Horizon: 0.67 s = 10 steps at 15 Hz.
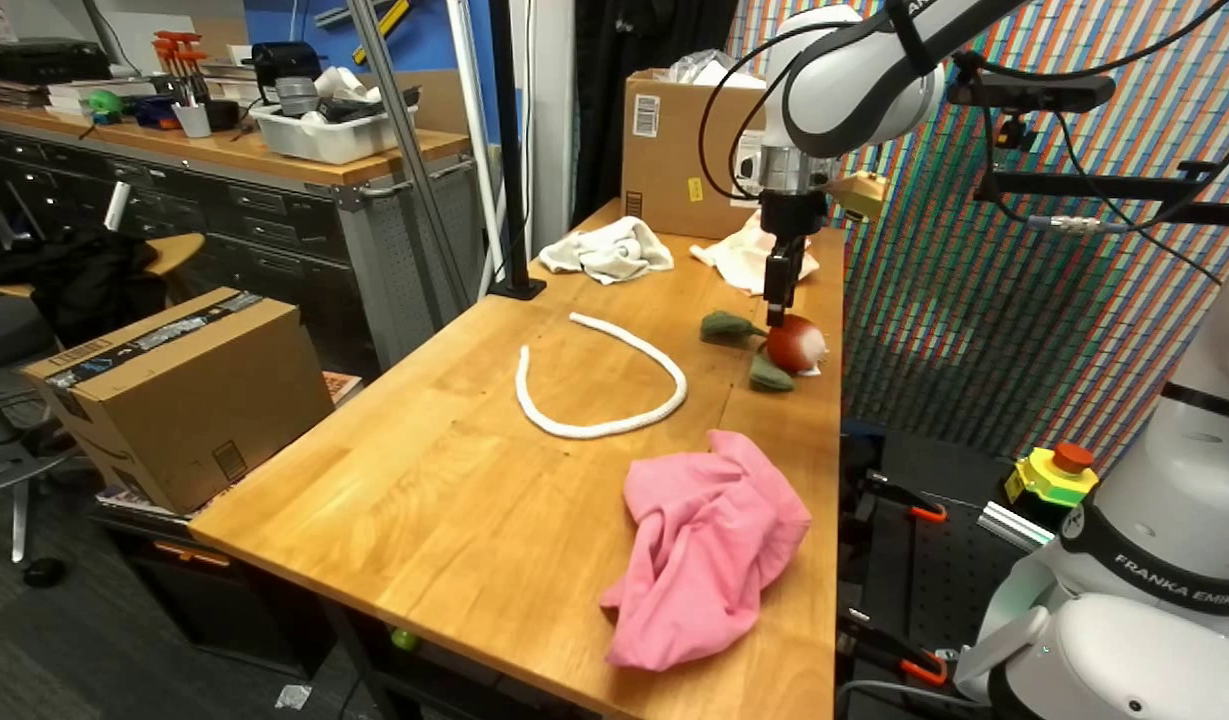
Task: Move the peach shirt and the white towel to the right then move the pink shirt to the left and move the turnip plushie towards you
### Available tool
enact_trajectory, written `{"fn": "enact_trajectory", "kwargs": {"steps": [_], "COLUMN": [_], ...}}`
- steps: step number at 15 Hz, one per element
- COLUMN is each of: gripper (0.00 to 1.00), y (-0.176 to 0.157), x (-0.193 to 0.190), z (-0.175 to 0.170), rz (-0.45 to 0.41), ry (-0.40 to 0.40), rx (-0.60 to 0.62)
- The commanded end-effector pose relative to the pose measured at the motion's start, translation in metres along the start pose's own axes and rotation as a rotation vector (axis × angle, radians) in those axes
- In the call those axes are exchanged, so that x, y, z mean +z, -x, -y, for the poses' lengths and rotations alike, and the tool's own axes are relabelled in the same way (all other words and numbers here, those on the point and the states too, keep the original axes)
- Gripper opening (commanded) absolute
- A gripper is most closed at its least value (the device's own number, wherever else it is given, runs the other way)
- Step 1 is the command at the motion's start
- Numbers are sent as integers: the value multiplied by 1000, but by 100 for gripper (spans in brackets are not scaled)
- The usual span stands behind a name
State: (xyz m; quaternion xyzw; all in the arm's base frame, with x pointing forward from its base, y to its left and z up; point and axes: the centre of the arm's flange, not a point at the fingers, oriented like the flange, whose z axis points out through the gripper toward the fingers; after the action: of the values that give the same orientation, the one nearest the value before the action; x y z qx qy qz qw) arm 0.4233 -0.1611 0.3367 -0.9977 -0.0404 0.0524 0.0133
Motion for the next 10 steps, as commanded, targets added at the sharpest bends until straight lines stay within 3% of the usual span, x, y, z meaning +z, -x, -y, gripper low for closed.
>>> {"fn": "enact_trajectory", "kwargs": {"steps": [1,5,10], "gripper": [100,100,100], "y": [16,34,92], "x": [-24,-59,-96], "z": [5,12,19], "rz": [-32,-128,-351], "ry": [9,62,91], "rx": [-46,-84,-158]}}
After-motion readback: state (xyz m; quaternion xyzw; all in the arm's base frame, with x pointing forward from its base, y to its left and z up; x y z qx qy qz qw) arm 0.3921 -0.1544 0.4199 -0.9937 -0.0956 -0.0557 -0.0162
